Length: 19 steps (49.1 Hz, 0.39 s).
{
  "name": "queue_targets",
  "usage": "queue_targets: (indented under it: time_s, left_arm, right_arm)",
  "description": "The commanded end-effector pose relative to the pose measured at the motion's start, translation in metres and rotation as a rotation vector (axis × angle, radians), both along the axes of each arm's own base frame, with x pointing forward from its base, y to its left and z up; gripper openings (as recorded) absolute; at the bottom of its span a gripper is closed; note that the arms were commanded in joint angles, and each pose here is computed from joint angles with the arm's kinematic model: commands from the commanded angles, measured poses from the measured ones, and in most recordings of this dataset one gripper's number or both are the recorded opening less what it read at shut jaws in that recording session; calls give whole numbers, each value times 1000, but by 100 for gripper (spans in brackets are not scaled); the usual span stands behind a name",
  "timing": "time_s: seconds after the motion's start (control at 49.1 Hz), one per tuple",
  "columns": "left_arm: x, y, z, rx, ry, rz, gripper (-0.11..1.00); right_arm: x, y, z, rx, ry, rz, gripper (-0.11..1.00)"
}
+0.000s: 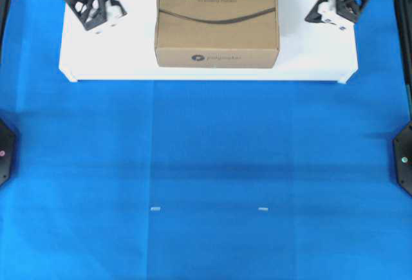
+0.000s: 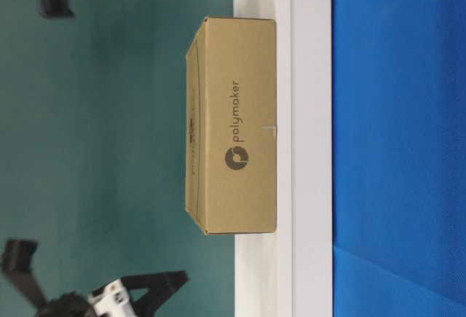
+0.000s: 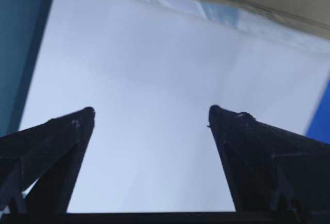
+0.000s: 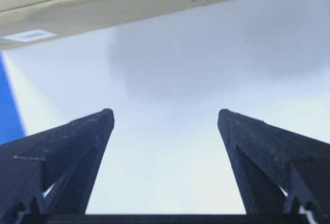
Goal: Place the cardboard box on the stand after clamping it between your arms.
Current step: 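Release the box and pull both grippers outward away from it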
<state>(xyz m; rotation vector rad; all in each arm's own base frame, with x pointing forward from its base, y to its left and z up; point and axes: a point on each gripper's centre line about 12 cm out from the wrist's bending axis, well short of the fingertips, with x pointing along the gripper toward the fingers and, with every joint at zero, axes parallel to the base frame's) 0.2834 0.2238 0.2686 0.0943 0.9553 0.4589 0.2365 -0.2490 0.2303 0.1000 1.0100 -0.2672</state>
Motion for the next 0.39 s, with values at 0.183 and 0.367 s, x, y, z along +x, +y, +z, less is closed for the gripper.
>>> queue_targets:
  time_s: [0.183, 0.367]
  left_arm:
    - [3, -58, 29, 98, -225, -113, 87]
    - [-12, -91, 33, 78, -346, -129, 87]
  right_arm:
    - [-18, 56, 39, -121, -211, -71, 97]
    - [-35, 94, 50, -161, -350, -119, 97]
